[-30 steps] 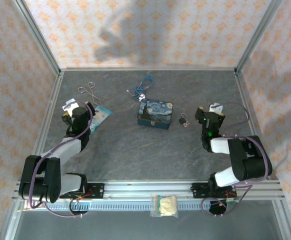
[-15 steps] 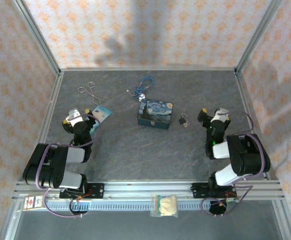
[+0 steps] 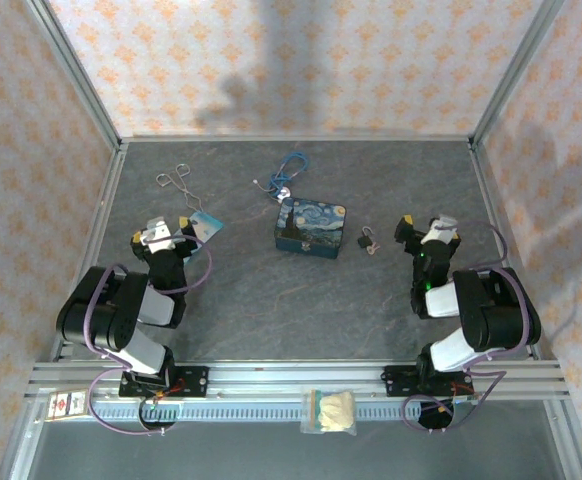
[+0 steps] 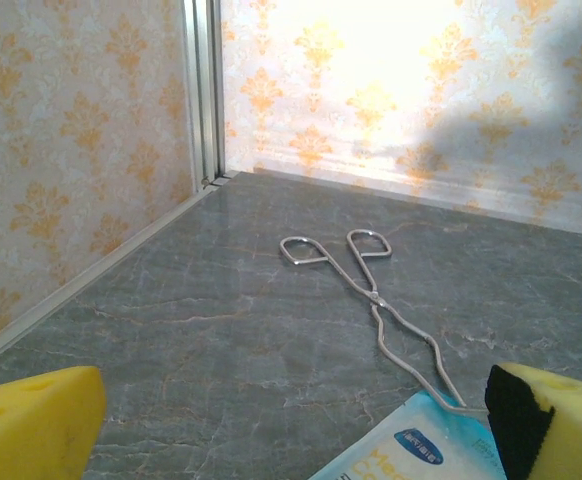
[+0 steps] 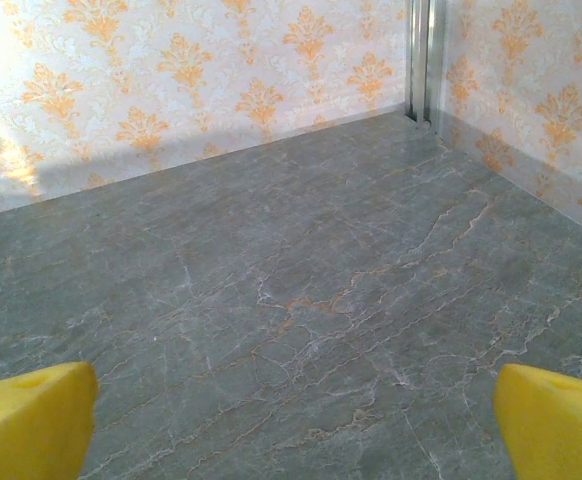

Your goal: Unlock the padlock with the key

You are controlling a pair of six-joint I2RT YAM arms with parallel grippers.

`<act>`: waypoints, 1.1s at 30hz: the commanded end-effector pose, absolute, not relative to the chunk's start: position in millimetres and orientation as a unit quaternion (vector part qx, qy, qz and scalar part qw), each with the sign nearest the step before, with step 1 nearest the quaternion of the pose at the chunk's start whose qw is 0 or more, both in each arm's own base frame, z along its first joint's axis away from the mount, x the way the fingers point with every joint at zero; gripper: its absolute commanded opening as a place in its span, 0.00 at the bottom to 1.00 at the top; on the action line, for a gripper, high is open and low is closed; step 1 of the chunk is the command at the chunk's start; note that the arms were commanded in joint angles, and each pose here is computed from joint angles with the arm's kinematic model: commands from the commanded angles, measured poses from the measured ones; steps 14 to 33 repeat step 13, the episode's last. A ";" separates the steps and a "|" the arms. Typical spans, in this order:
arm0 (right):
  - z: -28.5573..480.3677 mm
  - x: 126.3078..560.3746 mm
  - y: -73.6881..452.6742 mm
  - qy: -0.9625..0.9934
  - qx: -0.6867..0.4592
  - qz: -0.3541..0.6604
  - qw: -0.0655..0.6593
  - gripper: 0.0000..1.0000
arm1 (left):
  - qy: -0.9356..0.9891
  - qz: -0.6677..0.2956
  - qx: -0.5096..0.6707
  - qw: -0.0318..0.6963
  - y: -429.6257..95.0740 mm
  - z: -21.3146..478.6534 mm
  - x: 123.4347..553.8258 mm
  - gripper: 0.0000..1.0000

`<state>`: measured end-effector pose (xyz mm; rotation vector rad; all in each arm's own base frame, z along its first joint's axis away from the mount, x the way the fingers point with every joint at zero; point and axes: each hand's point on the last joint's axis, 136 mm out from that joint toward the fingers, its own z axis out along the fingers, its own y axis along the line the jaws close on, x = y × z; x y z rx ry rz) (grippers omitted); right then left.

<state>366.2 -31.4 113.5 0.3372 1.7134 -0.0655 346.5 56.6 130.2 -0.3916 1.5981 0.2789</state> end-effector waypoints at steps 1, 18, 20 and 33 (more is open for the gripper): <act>125.3 369.8 -29.4 0.738 0.147 -0.022 0.659 1.00 | 0.695 0.120 -0.175 0.687 55.3 143.1 350.8 0.99; 125.4 369.7 -28.7 0.738 0.145 -0.021 0.659 1.00 | 0.695 0.120 -0.176 0.686 56.8 142.5 352.5 0.99; 125.4 369.7 -28.7 0.738 0.145 -0.021 0.659 1.00 | 0.695 0.120 -0.176 0.686 56.8 142.5 352.5 0.99; 125.4 369.7 -28.7 0.738 0.145 -0.021 0.659 1.00 | 0.695 0.120 -0.176 0.686 56.8 142.5 352.5 0.99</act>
